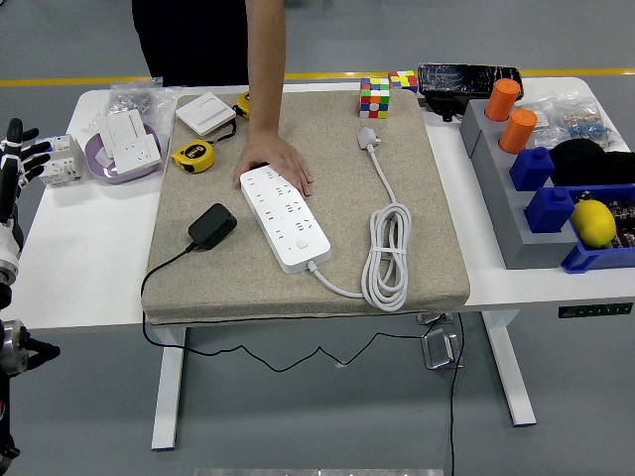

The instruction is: Pick up the plug,place it near the board,insert it into the board,press the button

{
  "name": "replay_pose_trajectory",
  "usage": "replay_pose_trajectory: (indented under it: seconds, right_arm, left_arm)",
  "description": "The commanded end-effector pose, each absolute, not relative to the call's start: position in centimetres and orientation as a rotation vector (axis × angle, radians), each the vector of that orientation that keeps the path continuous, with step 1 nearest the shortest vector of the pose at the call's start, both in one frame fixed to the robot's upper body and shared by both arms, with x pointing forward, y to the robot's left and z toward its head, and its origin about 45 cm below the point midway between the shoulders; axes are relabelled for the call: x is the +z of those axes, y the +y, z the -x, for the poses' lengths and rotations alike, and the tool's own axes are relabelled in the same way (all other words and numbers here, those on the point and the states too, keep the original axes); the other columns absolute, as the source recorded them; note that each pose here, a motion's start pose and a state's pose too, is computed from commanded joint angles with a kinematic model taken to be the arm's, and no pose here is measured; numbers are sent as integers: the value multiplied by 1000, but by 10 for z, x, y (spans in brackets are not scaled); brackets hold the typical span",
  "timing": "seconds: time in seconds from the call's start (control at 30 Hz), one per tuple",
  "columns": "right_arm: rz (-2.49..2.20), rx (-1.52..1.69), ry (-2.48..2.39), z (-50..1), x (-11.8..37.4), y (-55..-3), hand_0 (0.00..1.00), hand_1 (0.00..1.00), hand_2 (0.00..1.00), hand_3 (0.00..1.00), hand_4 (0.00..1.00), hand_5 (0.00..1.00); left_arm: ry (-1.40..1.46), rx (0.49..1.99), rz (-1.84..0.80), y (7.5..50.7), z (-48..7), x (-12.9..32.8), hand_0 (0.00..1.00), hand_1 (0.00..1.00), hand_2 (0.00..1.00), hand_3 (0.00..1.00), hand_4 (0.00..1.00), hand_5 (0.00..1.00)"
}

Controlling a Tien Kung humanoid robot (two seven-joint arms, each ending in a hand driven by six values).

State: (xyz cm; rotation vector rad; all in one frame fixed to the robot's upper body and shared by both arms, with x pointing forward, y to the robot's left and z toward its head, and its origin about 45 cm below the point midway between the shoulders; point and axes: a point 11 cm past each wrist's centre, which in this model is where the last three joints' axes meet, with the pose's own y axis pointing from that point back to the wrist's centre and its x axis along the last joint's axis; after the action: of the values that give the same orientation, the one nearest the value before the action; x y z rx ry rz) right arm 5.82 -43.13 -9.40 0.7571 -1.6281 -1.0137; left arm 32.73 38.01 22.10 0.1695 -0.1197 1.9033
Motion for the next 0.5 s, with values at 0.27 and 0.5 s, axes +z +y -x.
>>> replay_pose_trajectory:
  seconds: [0.27, 0.5]
  right_arm:
    - [-753, -1014, -1631, -57, -94, -432, 867, 793, 763, 778, 998, 959]
    - [-751, -1016, -1632, -56, -94, -433, 867, 792, 762, 778, 998, 969]
  left_arm:
    - [-124, 1901, -174, 379, -328, 222, 743, 707, 695, 740, 998, 998]
    - [-127, 1906, -174, 380, -327, 222, 742, 706, 697, 741, 998, 998]
